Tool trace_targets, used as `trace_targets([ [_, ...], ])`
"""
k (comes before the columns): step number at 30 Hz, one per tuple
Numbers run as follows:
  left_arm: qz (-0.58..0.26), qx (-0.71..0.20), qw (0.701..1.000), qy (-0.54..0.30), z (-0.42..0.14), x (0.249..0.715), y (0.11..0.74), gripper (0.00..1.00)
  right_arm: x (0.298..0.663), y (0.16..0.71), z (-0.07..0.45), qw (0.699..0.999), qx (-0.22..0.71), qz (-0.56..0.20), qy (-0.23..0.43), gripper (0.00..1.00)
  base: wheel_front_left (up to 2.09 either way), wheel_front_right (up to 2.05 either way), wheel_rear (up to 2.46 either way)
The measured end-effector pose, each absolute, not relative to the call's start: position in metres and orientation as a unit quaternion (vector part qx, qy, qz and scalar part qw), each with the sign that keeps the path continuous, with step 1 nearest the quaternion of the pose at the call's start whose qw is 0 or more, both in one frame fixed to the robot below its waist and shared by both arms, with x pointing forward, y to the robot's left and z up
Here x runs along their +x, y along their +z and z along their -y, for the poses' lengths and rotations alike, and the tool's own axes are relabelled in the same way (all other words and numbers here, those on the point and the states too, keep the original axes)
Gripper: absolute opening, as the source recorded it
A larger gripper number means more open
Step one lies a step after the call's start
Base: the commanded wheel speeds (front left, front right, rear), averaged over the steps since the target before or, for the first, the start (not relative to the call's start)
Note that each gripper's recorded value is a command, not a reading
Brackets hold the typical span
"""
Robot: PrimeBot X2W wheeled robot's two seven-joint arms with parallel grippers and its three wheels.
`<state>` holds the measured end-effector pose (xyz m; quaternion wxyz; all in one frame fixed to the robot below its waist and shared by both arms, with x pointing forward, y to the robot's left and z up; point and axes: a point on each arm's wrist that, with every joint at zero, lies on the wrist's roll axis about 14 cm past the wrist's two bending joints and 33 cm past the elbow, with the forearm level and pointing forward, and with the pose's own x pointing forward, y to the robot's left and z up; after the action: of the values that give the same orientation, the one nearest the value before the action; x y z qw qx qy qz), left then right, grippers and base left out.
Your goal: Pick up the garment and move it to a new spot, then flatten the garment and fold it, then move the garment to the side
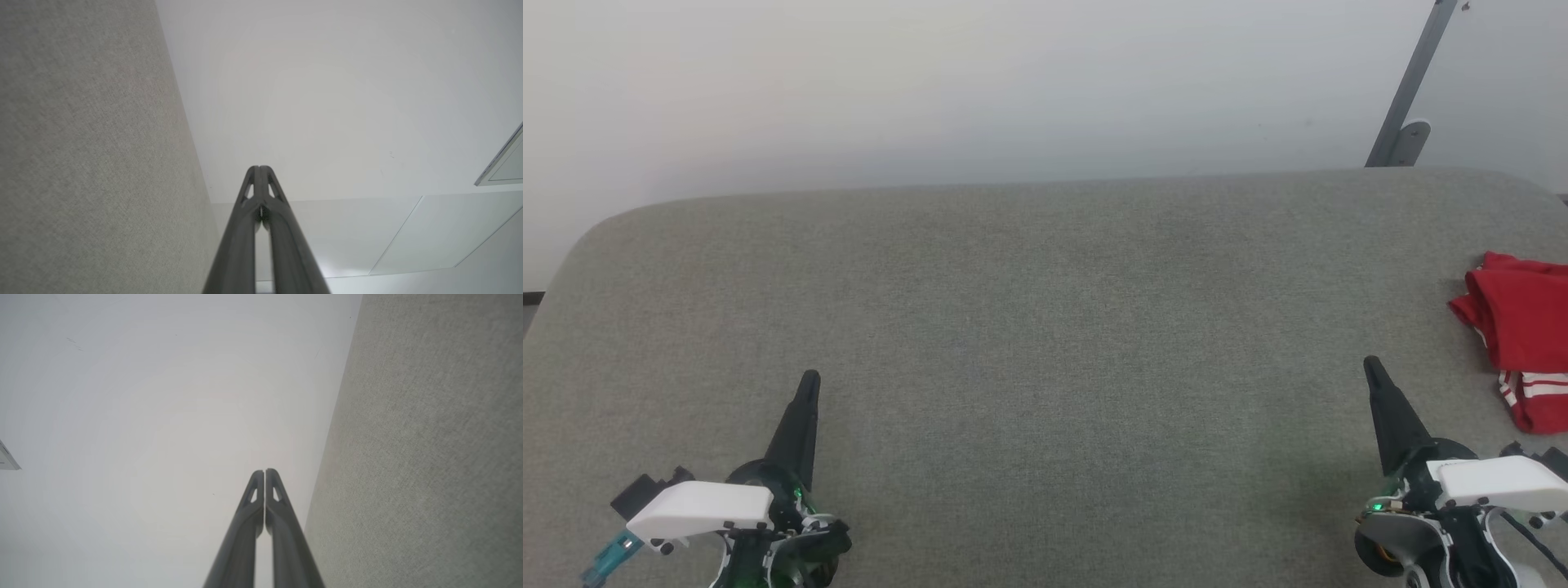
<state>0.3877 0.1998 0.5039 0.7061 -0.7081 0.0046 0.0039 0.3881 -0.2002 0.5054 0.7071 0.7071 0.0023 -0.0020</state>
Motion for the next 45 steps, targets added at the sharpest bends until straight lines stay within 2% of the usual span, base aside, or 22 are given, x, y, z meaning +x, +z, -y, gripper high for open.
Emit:
trace_targets([
  [45, -0.005, -0.708, 0.706, 0.004, -0.1995, 0.3877, 0.5038, 0.00, 0.3883, 0.5055, 0.2001, 0.707, 0.707, -0.002, -0.002, 0.00, 0.00, 0.00, 0.00],
])
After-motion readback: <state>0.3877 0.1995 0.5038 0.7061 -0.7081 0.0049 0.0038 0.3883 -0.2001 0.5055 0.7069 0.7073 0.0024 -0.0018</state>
